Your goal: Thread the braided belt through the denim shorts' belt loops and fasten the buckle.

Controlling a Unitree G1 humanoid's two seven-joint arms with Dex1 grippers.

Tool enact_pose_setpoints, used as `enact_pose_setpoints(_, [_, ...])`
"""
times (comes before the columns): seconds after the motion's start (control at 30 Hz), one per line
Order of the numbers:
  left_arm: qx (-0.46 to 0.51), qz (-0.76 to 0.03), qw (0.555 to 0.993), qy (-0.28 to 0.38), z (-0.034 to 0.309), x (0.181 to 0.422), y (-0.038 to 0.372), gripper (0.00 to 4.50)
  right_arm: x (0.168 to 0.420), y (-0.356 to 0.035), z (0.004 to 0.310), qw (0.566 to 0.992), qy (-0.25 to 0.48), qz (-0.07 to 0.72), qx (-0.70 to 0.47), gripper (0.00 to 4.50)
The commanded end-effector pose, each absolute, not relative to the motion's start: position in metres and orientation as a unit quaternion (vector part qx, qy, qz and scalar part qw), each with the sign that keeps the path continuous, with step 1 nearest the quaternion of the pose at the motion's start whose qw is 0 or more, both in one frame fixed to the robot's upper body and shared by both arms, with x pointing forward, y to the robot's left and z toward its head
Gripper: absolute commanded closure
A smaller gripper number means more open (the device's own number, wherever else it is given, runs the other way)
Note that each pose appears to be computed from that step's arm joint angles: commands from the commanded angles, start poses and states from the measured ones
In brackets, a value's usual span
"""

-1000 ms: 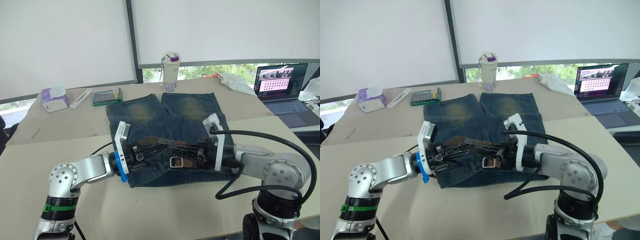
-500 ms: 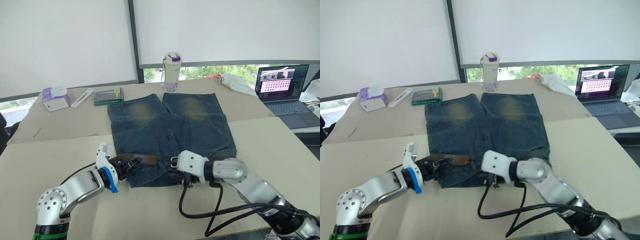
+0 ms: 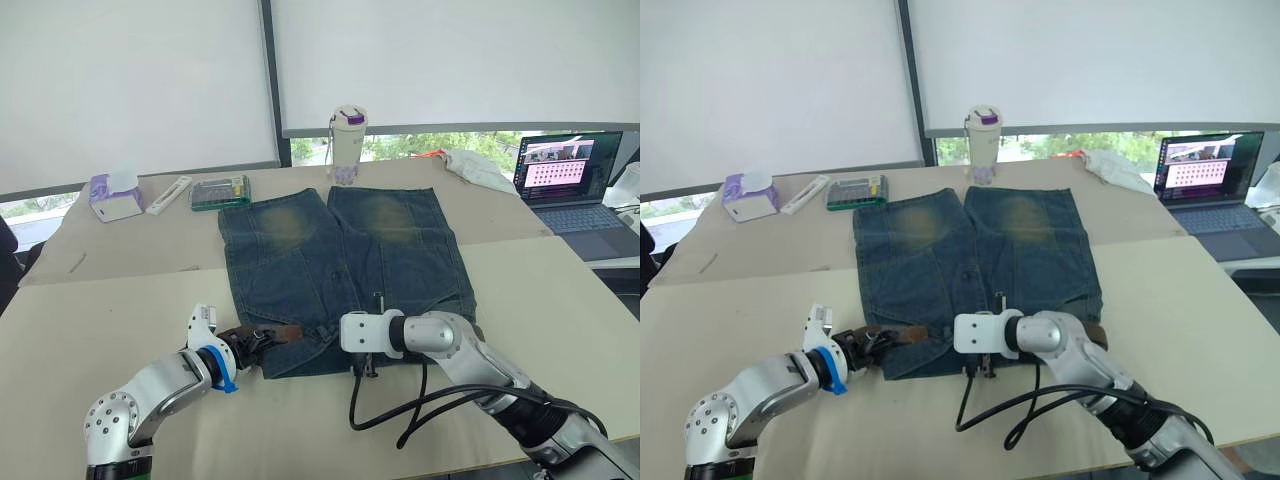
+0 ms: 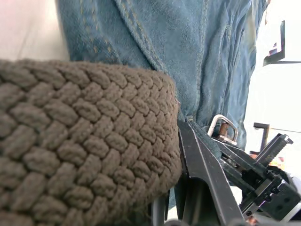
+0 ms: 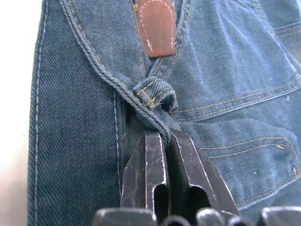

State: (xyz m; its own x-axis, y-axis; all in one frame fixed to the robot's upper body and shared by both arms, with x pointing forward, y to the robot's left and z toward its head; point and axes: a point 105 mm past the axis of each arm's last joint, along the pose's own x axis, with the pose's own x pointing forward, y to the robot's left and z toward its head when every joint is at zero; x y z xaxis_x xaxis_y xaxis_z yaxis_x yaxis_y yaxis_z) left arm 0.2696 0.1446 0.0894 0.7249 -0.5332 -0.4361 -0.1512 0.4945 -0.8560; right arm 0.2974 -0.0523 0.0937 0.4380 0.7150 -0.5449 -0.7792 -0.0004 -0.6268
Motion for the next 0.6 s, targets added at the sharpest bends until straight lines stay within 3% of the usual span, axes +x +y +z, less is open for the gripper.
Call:
enact_pose_setpoints(0.03, [-0.525,-0.134,0.778,0.319,0.101,0.281,0.150,4.50,0.290,-0.048,0.099,0.700,0.024,0.537,-0.470,4.47])
enact_pose_setpoints(0.23, [-0.516,-0.221,0.770,0.303,0.120,0.295,0.156,4.50,0.293,-0.044,0.101,0.718,0.029,0.525,-0.457,4.47])
enact_pose_setpoints(0.4, [-0.511,-0.221,0.768,0.318,0.132,0.318,0.167,4.50,0.309,-0.019,0.105,0.746,0.029,0.518,-0.419,4.47])
enact_pose_setpoints(0.5, [-0.516,-0.223,0.768,0.306,0.154,0.339,0.169,4.50,0.310,0.016,0.109,0.744,0.011,0.556,-0.369,4.47])
enact_pose_setpoints(0.6, [-0.503,-0.242,0.770,0.310,0.160,0.338,0.162,4.50,0.311,0.022,0.109,0.734,-0.001,0.567,-0.374,4.47])
